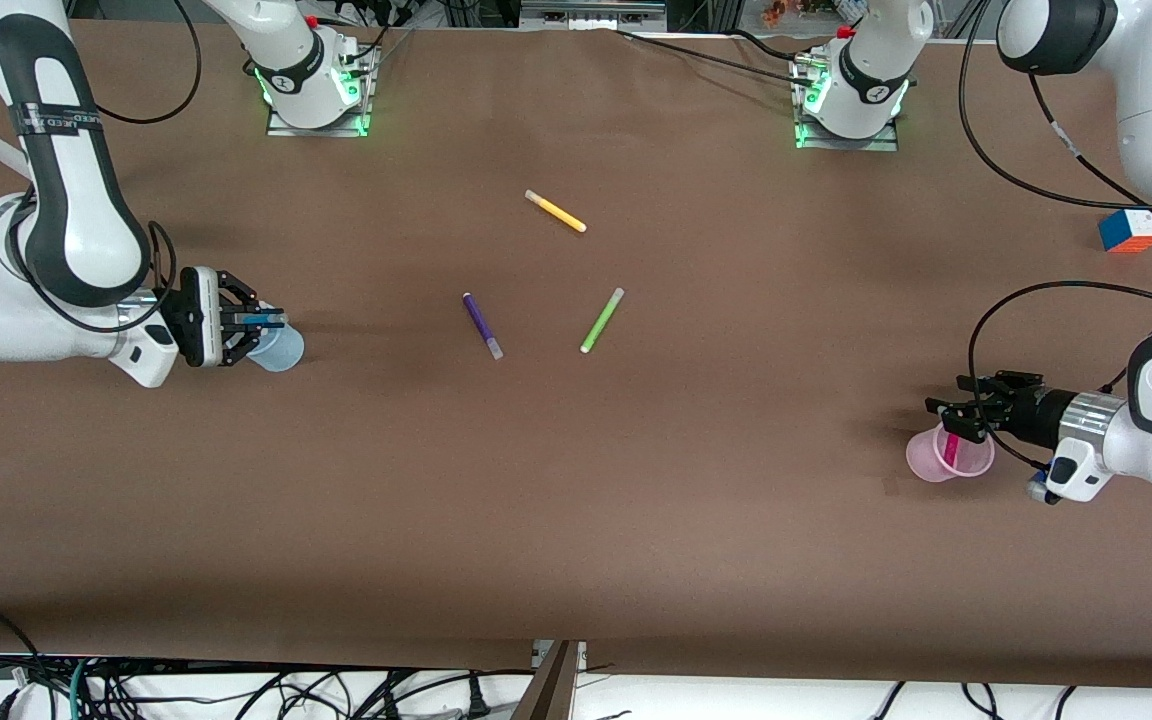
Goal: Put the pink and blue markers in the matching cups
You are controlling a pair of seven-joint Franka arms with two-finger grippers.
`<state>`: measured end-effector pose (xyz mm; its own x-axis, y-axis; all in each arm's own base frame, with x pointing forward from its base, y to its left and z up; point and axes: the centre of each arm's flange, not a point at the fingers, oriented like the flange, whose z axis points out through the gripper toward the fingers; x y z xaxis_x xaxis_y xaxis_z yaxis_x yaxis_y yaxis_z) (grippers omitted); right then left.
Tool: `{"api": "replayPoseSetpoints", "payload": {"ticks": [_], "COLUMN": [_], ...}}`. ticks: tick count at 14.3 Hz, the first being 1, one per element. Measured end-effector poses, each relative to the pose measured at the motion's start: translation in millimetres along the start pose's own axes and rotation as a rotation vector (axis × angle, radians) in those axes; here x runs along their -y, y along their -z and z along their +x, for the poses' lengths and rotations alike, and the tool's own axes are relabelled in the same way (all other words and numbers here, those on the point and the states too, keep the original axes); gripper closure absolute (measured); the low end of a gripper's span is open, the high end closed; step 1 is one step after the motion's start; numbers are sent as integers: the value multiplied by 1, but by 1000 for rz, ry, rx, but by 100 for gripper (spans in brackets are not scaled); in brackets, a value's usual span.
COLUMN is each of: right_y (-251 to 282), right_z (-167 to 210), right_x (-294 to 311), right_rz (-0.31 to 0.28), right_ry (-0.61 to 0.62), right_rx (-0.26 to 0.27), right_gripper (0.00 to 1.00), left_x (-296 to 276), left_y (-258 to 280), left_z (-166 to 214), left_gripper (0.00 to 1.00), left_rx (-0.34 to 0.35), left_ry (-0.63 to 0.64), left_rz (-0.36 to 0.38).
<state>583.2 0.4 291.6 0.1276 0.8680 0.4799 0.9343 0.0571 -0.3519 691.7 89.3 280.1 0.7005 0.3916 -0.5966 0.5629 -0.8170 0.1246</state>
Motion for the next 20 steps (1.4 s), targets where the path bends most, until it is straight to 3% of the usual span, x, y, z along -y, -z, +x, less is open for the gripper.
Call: {"api": "replayPoseSetpoints", "payload": {"ticks": [2, 3, 7, 11, 17, 20], "right_y": [-6, -8, 0, 37, 82, 102], "right_z": [-11, -15, -13, 12, 44, 73], "right_x": [-3, -4, -3, -3, -2, -1], "right_rz": [7, 10, 6, -3, -62, -141], "right_ry": [-4, -12, -92, -312, -839, -1040], "right_rx": [-30, -37, -43, -36, 92, 178], "right_gripper": [84, 79, 39, 0, 0, 0], "left_x": [0, 0, -5, -38, -124, -139], "left_y": [0, 1, 15, 44, 70, 95], "left_z": [0, 0, -8, -47, -155, -211], "left_gripper": [0, 0, 0, 0, 0, 0], "left_rx": [-1, -2, -49, -109, -253, -290], "left_ry": [0, -1, -18, -78, -238, -395], "left_rz": [0, -1, 49, 83, 316, 384]}}
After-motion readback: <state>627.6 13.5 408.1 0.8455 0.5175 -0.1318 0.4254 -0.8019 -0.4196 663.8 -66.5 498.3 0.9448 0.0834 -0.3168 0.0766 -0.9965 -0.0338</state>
